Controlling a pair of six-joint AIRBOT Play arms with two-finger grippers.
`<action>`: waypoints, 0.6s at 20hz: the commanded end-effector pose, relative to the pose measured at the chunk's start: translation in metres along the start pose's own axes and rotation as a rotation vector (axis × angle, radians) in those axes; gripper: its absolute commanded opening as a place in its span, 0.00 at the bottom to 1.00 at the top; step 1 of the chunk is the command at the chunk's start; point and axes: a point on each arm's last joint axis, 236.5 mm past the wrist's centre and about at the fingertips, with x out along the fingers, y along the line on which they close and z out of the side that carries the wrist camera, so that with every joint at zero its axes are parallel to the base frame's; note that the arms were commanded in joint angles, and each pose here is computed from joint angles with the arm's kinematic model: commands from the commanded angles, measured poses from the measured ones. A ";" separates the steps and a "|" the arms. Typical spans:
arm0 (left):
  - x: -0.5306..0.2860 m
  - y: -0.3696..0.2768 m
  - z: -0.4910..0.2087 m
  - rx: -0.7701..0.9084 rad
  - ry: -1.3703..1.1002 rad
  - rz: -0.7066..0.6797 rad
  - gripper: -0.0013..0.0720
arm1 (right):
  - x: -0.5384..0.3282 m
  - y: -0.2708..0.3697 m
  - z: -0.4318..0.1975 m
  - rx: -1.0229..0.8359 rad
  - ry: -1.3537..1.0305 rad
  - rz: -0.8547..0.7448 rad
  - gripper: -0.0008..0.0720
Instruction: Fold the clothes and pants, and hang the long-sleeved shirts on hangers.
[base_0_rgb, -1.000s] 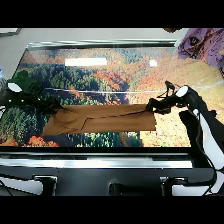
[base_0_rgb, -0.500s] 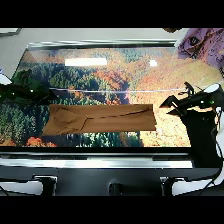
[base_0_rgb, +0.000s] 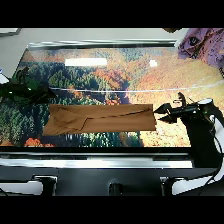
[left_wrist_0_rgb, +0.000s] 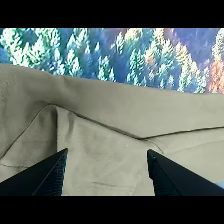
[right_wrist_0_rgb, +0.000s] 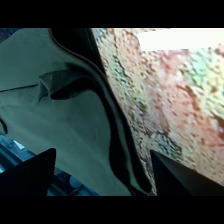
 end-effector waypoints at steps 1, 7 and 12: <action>-0.001 0.000 0.001 -0.012 -0.003 0.001 0.77 | 0.016 -0.002 -0.004 -0.001 -0.009 0.015 0.92; 0.002 -0.007 -0.001 -0.013 0.003 -0.011 0.70 | 0.052 0.031 -0.023 -0.094 0.058 -0.015 0.06; 0.032 -0.075 -0.008 0.014 0.019 -0.134 0.05 | -0.017 0.069 -0.006 -0.151 -0.084 -0.159 0.06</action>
